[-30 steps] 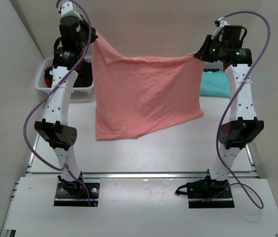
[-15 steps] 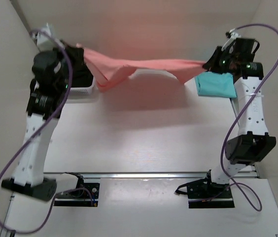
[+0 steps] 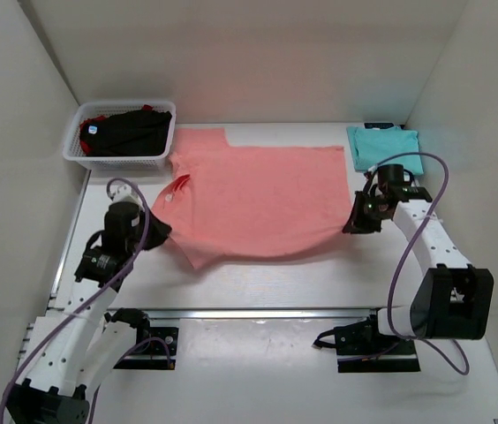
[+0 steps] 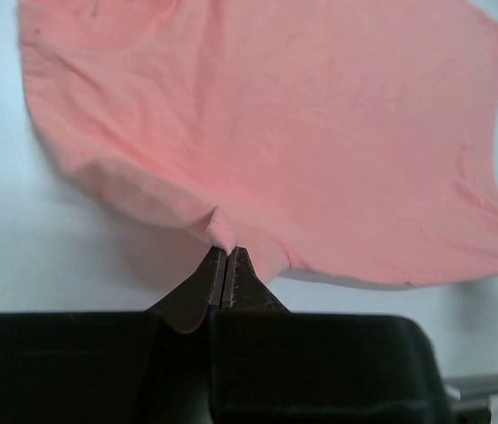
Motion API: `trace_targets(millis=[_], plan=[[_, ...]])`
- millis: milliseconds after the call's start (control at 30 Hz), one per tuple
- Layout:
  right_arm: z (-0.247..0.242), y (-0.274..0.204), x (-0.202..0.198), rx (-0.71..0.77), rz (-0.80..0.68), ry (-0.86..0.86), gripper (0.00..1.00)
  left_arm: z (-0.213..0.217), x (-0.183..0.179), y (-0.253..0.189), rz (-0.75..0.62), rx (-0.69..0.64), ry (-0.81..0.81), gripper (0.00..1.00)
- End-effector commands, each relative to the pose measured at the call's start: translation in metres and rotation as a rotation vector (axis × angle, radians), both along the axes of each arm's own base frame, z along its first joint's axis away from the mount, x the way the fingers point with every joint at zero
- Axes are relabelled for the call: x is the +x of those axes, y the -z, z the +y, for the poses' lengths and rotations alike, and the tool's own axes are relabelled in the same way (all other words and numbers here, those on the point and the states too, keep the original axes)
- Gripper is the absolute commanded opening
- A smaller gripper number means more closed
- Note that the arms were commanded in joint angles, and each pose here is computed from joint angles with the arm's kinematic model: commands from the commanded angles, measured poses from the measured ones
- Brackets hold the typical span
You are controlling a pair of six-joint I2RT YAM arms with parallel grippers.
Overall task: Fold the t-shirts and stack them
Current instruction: Flatten out the tshirt, then fold the flattened tshirt in 1/3 of the way
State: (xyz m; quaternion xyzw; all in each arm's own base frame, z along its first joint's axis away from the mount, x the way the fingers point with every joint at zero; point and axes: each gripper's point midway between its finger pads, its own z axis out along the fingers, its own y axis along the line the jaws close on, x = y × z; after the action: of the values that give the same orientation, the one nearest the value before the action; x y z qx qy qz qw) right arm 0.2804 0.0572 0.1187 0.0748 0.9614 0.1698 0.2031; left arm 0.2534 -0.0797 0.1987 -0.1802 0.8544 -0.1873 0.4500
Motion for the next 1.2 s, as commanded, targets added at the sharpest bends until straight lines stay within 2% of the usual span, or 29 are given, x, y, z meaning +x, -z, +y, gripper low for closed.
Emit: trace_targets(millis=[0, 200, 333, 467, 733, 900, 1167], plan=[[-0.017, 0.008, -0.022, -0.048, 0.031, 0.08, 0.0, -0.016, -0.031, 0.024, 0.078, -0.098, 0.058, 0.0], [-0.029, 0.038, -0.078, -0.078, 0.228, 0.164, 0.01, -0.01, -0.053, 0.036, 0.131, -0.107, 0.056, 0.0], [-0.032, 0.055, -0.102, -0.096, 0.338, 0.172, 0.0, -0.009, -0.045, 0.032, 0.106, -0.104, 0.041, 0.0], [-0.034, 0.063, -0.109, -0.112, 0.411, 0.17, 0.0, -0.006, -0.017, 0.02, 0.068, -0.084, 0.018, 0.0], [-0.043, 0.061, -0.071, -0.092, 0.406, 0.188, 0.0, 0.003, 0.039, 0.016, 0.042, -0.021, -0.019, 0.0], [-0.052, 0.056, -0.034, -0.094, 0.367, 0.205, 0.0, 0.0, 0.075, 0.01, 0.032, 0.002, -0.014, 0.0], [-0.053, 0.059, 0.008, -0.078, 0.375, 0.189, 0.0, -0.001, 0.116, 0.007, 0.034, 0.022, -0.02, 0.0]])
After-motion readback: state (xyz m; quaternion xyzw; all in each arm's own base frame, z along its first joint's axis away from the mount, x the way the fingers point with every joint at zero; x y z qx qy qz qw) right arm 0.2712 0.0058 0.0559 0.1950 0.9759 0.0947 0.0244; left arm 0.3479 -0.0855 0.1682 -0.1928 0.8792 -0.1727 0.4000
